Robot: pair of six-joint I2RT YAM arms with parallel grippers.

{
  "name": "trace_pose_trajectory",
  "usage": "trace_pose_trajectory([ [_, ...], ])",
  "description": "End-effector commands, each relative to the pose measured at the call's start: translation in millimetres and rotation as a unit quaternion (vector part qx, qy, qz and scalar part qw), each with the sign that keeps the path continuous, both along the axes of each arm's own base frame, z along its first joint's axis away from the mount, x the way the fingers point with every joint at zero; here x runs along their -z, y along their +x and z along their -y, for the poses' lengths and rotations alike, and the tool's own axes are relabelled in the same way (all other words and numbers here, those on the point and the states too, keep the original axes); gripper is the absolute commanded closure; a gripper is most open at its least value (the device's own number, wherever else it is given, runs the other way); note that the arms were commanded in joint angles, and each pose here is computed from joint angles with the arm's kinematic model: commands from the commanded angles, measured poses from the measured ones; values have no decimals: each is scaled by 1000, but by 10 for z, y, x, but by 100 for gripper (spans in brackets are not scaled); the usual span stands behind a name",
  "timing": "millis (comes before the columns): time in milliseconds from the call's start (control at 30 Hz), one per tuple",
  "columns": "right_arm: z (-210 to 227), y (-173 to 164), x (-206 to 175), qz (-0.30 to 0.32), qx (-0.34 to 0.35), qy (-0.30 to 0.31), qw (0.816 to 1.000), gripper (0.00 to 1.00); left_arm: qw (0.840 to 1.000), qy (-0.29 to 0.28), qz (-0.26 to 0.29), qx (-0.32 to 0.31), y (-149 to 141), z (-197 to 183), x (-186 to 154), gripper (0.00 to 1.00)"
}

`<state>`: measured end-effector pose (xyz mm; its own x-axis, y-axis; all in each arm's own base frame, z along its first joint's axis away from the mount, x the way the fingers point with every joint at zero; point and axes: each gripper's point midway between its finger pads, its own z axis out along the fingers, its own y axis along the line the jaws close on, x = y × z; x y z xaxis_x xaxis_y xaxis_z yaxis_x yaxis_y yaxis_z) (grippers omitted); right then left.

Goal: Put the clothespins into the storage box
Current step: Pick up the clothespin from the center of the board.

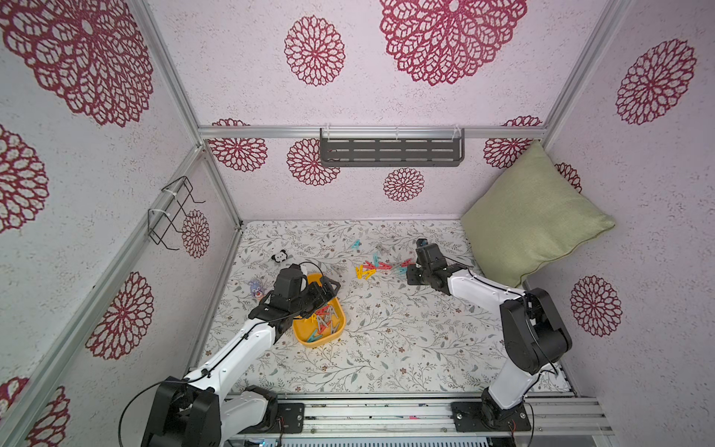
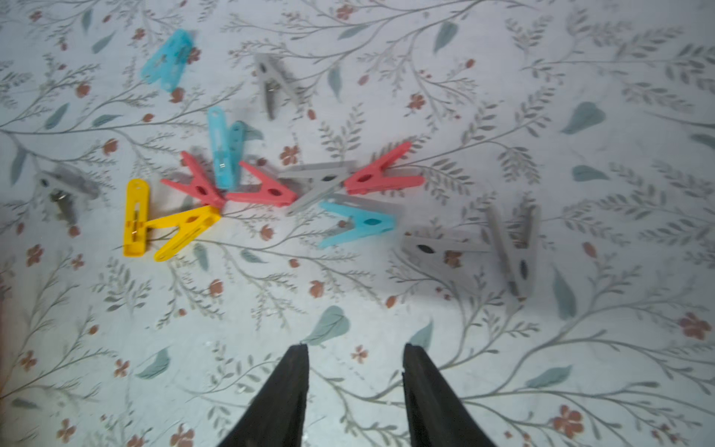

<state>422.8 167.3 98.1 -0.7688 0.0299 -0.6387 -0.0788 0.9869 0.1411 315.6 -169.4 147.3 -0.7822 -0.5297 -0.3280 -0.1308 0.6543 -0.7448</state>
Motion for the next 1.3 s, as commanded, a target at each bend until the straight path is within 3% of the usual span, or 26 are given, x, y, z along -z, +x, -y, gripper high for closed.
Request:
trace_pose_trajectory([
  [0, 316, 208, -177, 37, 43, -3, 998, 57, 1000, -7, 27, 10, 104, 158, -124, 3],
  [300, 847, 559, 131, 2, 112, -10, 994, 61, 999, -7, 21, 36, 116, 409, -39, 3],
  [800, 863, 839, 477, -27, 115, -18, 993, 64, 999, -3, 10, 43, 111, 494, 61, 3],
  [1267, 906, 865, 669, -46, 120, -32, 991, 79, 999, -1, 7, 45, 92, 523, 86, 3],
])
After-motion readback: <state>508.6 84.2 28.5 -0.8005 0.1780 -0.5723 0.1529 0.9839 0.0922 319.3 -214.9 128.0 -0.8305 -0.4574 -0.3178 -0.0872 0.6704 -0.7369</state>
